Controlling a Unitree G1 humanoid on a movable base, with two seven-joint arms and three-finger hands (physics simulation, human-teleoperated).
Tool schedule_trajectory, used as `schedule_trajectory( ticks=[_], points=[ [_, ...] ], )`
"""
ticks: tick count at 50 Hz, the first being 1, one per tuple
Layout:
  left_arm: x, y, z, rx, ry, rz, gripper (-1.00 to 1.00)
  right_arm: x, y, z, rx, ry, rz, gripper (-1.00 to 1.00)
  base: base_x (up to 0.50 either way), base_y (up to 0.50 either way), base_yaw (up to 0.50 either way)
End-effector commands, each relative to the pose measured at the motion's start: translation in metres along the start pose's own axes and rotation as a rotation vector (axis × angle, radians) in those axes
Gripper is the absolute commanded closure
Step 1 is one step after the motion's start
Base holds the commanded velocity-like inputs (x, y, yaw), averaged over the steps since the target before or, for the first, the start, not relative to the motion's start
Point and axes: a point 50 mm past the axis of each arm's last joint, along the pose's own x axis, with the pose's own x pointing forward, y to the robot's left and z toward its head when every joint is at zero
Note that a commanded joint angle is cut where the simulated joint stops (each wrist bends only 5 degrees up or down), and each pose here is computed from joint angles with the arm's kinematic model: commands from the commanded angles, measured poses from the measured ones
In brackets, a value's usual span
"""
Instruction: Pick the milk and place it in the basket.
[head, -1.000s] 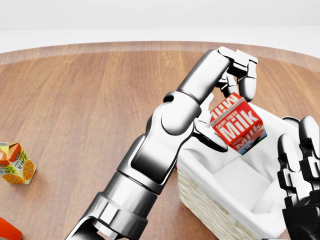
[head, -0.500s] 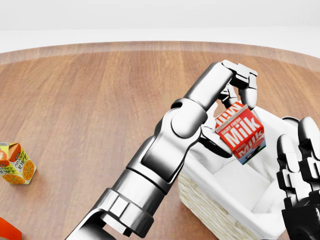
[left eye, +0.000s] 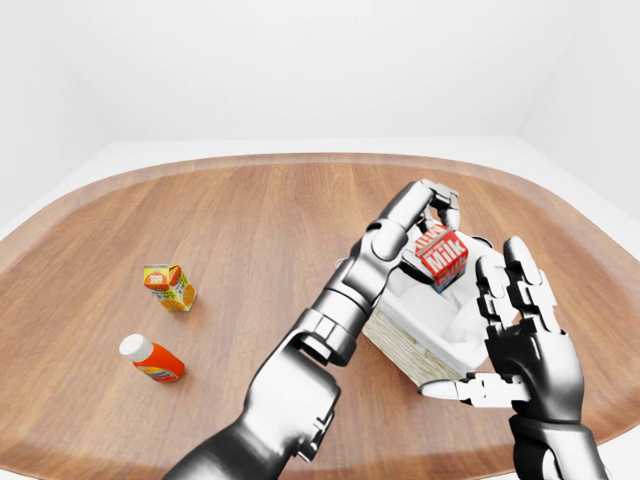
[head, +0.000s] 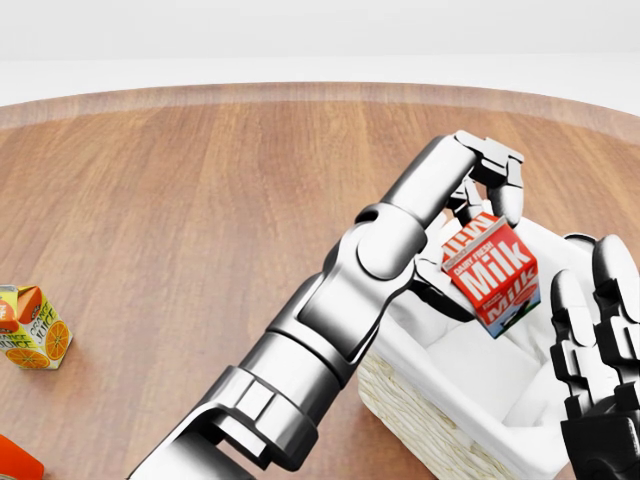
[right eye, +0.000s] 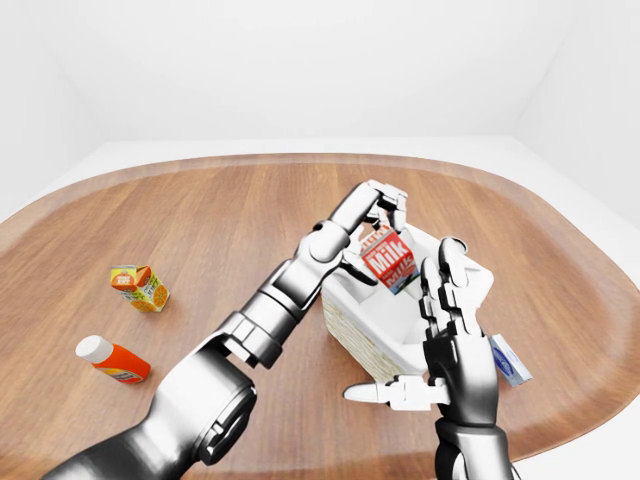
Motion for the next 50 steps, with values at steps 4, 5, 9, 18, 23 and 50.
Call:
schedule_trajectory(
  ticks=[4,5,9,18,23,50],
  points=[
    [0.005,0.002,0.001,-0.069,-0.001,0.026,1.0,-0.001,0.0,0.0,0.001,-0.001,0.001,-1.0,0.0,0.0,0.0],
    [0.005,0.002,-0.001,-0.068,0.004,0.026,1.0,-0.001,0.0,0.0,0.001,-0.001,0.002,-1.0,0.0,0.0,0.0],
    [0.005,0.0,-0.005,-0.073,0.018,0.023,1.0,-0.001,0.0,0.0,0.001,-0.001,0.003,-1.0,0.0,0.0,0.0],
    [0.005,-0.001,-0.011,-0.07,0.041,0.017,1.0,-0.001,-0.001,0.001,-0.003,-0.002,0.0,-1.0,0.0,0.0,0.0],
    [0.005,0.0,-0.014,-0.072,0.055,0.02,1.0,-0.001,-0.001,0.002,-0.003,-0.003,0.002,-1.0,0.0,0.0,0.0],
    [0.003,-0.003,-0.028,-0.089,0.117,0.01,1.0,-0.001,-0.002,0.0,0.0,0.001,0.0,-1.0,0.0,0.0,0.0]
  ],
)
